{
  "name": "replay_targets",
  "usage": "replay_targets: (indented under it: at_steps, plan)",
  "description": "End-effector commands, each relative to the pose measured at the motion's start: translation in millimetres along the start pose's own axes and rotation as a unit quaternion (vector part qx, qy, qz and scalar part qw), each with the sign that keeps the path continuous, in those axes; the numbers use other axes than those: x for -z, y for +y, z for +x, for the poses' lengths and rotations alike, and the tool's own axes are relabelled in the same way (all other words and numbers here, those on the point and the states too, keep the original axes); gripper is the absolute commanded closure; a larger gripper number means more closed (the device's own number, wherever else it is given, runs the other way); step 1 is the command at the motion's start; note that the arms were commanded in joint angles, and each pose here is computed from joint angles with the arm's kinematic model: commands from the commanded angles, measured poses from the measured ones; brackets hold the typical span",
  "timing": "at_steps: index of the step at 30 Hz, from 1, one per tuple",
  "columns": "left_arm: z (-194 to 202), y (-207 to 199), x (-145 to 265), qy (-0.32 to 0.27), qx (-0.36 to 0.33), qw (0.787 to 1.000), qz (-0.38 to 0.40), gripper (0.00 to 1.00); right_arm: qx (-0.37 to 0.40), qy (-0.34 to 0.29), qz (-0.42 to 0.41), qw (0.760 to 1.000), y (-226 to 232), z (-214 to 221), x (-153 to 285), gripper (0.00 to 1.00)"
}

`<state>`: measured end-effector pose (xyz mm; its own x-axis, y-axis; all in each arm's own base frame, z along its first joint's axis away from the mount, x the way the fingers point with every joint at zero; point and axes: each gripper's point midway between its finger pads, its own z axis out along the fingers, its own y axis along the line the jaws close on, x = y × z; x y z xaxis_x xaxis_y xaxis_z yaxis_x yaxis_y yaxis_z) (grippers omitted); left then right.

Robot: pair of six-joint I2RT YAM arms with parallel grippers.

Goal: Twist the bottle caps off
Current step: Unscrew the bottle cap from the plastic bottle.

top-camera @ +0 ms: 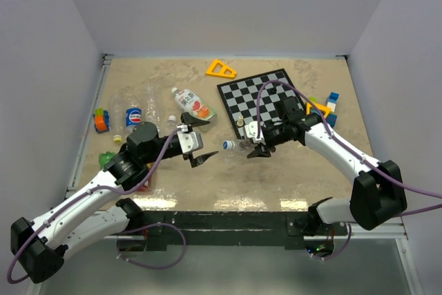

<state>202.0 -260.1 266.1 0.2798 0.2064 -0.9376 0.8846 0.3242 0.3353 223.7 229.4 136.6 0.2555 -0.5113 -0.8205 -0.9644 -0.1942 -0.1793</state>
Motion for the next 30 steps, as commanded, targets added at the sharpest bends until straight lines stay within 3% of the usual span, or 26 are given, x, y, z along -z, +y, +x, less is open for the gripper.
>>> replay_targets:
  at_steps: [1, 30]
  plan:
    - [-12.9, -1.1, -4.6, -0.035, -0.043, 0.998, 0.019, 0.06, 0.022, -0.019, -0.002, 1.000, 2.4, -11.2, 2.0, 1.00]
    - [2.9, -18.3, -22.4, -0.032, -0.094, 0.992, 0.073, 0.08, 0.024, -0.019, -0.003, 1.000, 2.4, -9.5, 0.9, 1.00]
